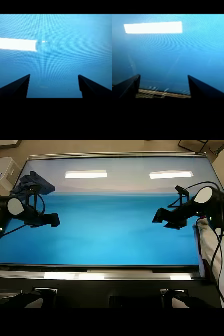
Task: Fold the clothes and pants, and hang the long-sleeved shirts on hangers.
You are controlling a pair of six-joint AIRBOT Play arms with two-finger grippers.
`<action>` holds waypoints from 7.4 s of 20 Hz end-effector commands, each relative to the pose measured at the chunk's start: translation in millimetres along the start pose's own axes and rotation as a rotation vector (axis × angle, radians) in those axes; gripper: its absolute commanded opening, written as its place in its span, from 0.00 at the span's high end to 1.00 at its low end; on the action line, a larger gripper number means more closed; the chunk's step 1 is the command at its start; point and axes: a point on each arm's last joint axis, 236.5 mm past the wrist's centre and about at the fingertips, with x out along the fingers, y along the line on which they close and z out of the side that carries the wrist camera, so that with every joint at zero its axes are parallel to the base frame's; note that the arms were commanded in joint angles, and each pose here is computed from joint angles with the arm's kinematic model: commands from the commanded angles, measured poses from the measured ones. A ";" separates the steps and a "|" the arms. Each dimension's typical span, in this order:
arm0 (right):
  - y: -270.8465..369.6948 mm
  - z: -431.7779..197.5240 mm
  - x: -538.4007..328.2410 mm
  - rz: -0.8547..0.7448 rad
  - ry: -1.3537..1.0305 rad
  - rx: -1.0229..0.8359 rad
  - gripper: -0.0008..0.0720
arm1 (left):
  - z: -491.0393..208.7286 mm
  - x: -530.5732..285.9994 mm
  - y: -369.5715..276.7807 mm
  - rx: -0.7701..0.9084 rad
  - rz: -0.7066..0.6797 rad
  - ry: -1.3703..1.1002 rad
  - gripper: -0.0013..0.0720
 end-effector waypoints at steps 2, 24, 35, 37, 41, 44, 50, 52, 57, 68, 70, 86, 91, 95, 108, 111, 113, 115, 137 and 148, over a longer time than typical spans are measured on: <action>0.2 -0.2 0.5 0.000 0.001 0.000 0.04 | -0.1 -0.2 -0.3 0.001 0.000 0.000 0.02; 7.1 61.4 -7.7 0.029 -0.262 0.001 0.05 | 118.7 -21.6 -9.4 -0.003 -0.051 -0.501 0.02; 8.6 75.1 -11.8 0.039 -0.322 0.023 0.06 | 263.1 85.9 239.2 -1.024 -0.342 -0.506 0.02; 8.6 76.4 -12.3 0.040 -0.328 0.024 0.06 | 253.4 122.8 249.8 -1.142 -0.426 -0.452 0.02; 8.8 78.0 -12.8 0.041 -0.335 0.024 0.06 | 259.5 165.7 255.7 -1.218 -0.455 -0.483 0.02; 8.7 78.1 -12.8 0.041 -0.336 0.024 0.06 | 288.7 168.4 254.2 -1.246 -0.545 -0.621 0.02; 11.0 75.8 -12.2 0.050 -0.325 0.027 0.06 | 315.7 175.4 245.6 -1.271 -0.559 -0.778 0.02; 13.9 71.6 -11.0 0.065 -0.306 0.039 0.06 | 318.6 173.5 247.0 -1.275 -0.549 -0.803 0.61; 17.2 74.7 -21.7 0.059 -0.338 -0.019 0.08 | 333.4 99.9 187.1 -0.884 -0.579 -0.779 0.96; 58.1 94.6 -179.3 -0.004 -0.739 -0.303 0.08 | 145.5 -212.6 -72.6 0.150 -0.341 -0.632 0.95; 58.4 82.5 -181.1 -0.005 -0.713 -0.309 0.08 | 97.7 -193.8 -126.6 0.161 -0.441 -0.521 0.95; 22.7 3.0 -136.8 -0.087 -0.313 -0.221 0.07 | -71.5 -5.7 -340.6 0.197 -0.736 0.013 0.02; 55.0 -6.9 -96.2 0.105 -0.184 -0.193 0.02 | -18.4 -44.4 -146.3 0.305 -0.316 -0.034 0.02; 47.4 -23.1 -18.3 0.181 0.064 -0.092 0.02 | -97.3 -5.8 -61.6 0.128 -0.239 0.256 0.02; 41.2 -71.7 116.6 0.117 0.338 -0.054 0.02 | -235.7 81.2 -158.0 -0.010 -0.516 0.404 0.02; 46.5 -72.0 125.7 0.147 0.356 -0.024 0.02 | -237.8 86.9 -170.1 -0.032 -0.532 0.412 0.37; 54.9 -74.9 135.1 0.186 0.381 -0.011 0.02 | -237.0 86.8 -172.7 -0.044 -0.540 0.413 0.90; 63.4 -79.6 149.7 0.198 0.393 -0.046 0.02 | -234.4 84.9 -173.6 -0.041 -0.545 0.405 0.94; 101.7 -53.0 -246.0 0.160 -0.598 -0.249 0.94 | 41.9 -336.3 -76.4 0.053 -0.438 -0.928 0.95; 52.6 -54.1 62.9 0.380 -0.036 0.258 0.94 | 60.9 -24.3 -78.4 -0.147 -0.376 -0.420 0.95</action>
